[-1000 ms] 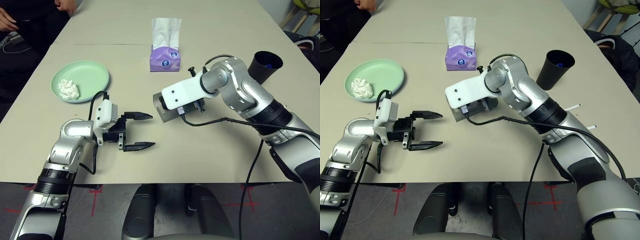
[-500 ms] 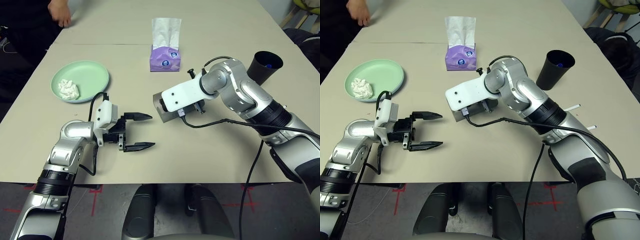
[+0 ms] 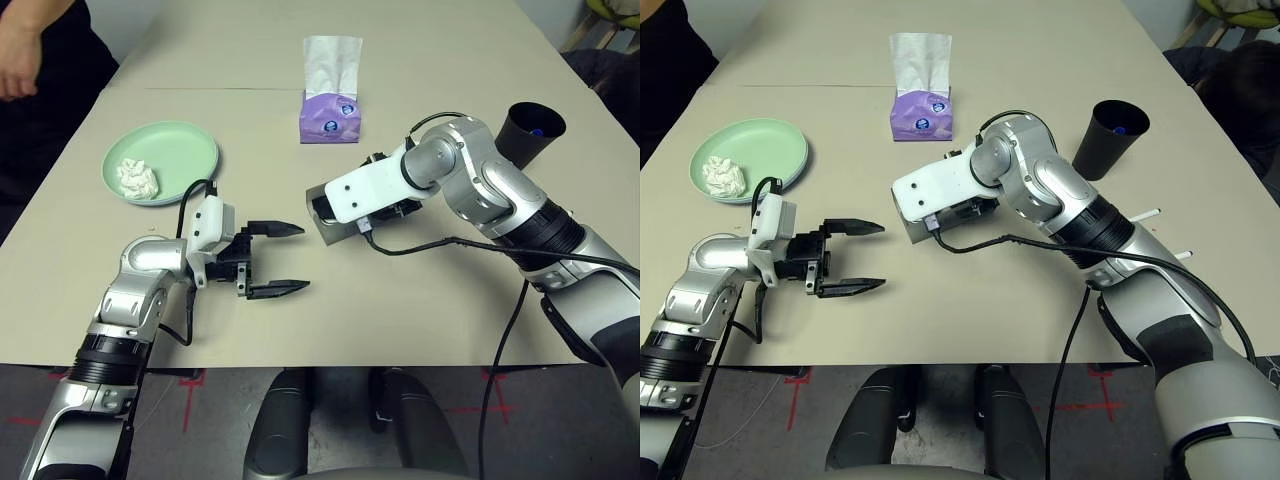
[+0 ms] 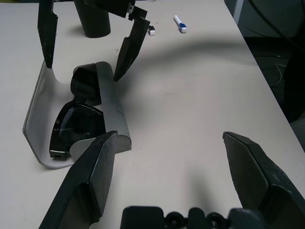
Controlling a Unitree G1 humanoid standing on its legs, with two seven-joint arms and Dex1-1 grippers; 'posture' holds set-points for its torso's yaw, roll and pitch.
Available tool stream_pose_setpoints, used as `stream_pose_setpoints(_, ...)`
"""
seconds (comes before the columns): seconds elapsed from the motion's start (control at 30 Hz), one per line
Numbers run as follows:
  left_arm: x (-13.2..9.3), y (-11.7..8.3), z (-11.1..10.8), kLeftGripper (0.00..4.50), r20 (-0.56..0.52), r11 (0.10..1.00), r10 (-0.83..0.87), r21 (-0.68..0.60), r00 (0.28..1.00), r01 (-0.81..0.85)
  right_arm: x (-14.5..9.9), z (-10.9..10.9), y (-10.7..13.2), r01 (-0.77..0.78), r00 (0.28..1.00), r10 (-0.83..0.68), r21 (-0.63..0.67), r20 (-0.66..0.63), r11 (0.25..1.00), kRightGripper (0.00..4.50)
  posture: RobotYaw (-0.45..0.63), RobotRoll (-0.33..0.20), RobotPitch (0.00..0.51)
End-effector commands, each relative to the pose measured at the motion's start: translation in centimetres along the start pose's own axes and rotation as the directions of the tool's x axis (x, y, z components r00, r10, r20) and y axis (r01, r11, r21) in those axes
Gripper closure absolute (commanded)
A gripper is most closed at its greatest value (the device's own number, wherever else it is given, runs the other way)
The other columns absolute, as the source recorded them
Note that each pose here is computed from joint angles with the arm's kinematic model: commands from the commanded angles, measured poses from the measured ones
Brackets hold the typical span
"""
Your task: Organize and tidy the items on the table.
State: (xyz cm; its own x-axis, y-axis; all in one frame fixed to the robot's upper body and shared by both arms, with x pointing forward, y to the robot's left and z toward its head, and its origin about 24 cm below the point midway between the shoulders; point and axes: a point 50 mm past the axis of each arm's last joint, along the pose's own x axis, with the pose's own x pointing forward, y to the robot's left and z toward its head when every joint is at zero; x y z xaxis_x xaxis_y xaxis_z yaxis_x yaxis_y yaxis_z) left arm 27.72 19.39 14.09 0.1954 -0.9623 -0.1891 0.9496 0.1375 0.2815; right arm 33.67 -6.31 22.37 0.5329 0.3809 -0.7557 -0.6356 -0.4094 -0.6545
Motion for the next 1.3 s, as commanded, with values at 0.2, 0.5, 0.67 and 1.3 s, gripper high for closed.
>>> stream_pose_setpoints(0.2, 0.0, 0.2, -0.6, 0.00, -0.017, 1.000, -0.023, 0.001, 1.000, 0.023, -3.1, -0.6, -1.6, 0.111, 0.993, -0.111, 0.008, 0.040, 0.994, 0.05, 0.13, 0.000, 0.153)
stream_pose_setpoints(0.5, -0.6, 0.3, -0.9, 0.00, -0.029, 1.000, -0.023, 0.001, 0.999, 0.023, -4.6, -1.9, -0.6, 0.095, 0.926, -0.237, 0.426, 0.294, 0.900, 0.05, 0.10, 0.000, 0.150)
stream_pose_setpoints(0.67, -0.6, 0.1, -1.2, 0.00, -0.030, 1.000, -0.016, -0.008, 0.999, 0.016, -3.9, -3.0, 1.2, 0.050, 0.872, -0.373, 0.700, 0.316, 0.712, 0.05, 0.08, 0.000, 0.146)
stream_pose_setpoints(1.3, -2.0, -0.3, -1.2, 0.00, -0.045, 0.994, 0.089, -0.052, 0.995, -0.091, -1.2, -7.4, 9.0, -0.027, 0.559, -0.807, 0.977, 0.191, 0.212, 0.05, 0.07, 0.000, 0.158)
